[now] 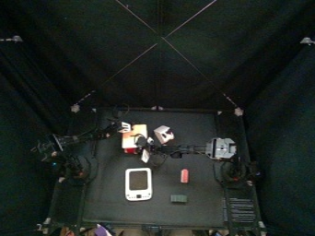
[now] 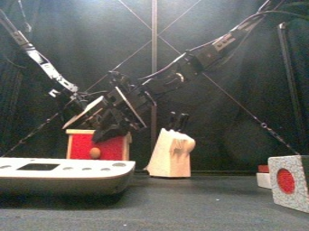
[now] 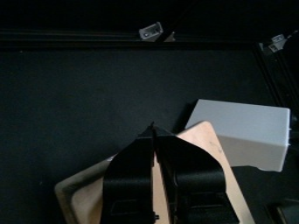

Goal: Close drawer

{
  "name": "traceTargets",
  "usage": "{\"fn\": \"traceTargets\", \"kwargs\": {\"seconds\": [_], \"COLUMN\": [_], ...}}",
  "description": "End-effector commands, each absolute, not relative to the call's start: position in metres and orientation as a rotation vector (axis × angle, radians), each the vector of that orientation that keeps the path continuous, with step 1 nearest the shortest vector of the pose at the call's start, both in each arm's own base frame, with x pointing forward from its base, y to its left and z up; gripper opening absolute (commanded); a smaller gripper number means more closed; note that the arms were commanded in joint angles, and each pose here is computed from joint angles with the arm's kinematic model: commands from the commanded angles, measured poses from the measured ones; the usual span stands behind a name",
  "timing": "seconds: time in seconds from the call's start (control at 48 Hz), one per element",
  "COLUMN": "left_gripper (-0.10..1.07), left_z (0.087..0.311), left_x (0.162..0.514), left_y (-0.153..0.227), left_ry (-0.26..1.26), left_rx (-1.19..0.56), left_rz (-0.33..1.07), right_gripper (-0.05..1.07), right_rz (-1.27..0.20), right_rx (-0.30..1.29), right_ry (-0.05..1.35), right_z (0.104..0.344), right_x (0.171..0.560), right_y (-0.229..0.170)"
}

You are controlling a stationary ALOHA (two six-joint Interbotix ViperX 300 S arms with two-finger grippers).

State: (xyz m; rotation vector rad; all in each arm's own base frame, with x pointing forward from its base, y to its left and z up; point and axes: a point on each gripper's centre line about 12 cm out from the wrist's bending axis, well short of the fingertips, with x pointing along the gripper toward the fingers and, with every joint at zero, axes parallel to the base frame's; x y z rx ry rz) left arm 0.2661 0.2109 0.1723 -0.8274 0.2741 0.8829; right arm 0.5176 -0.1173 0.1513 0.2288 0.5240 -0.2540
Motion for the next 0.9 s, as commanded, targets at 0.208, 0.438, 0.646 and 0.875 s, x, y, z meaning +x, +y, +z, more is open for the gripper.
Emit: {"fn": "traceTargets", "kwargs": {"seconds": [0.208,0.438,0.646,0.875], "left_gripper": [0.39,0.39,0.39,0.39], "left_z": [0.232,0.253,0.262,0.258], "left_x": [0.247,0.225,0.215,0.222], "left_y": [0.203,0.171,0.134,0.106], "left_ry": [0.011,-0.080,-0.119,-0.104], "left_rx": [-0.655,-0.555,-0.463,-0.324], "left_rz": [0.834,0.750,0.618,0.472], "right_gripper": [0.44,0.44,0.44,0.44], "right_rz": [-0.190,-0.127,-0.097,-0.102], "right_rx": [0.216,0.234,0.260,0.274], "right_ry": [0.366,0.298,0.316,0.343], "right_z": [0.214,0.231,0.228,0.221], "right_x": [0.501,0.484,0.468,0.460], "right_y": [-0.098,-0.074,-0.052,-0.049]}}
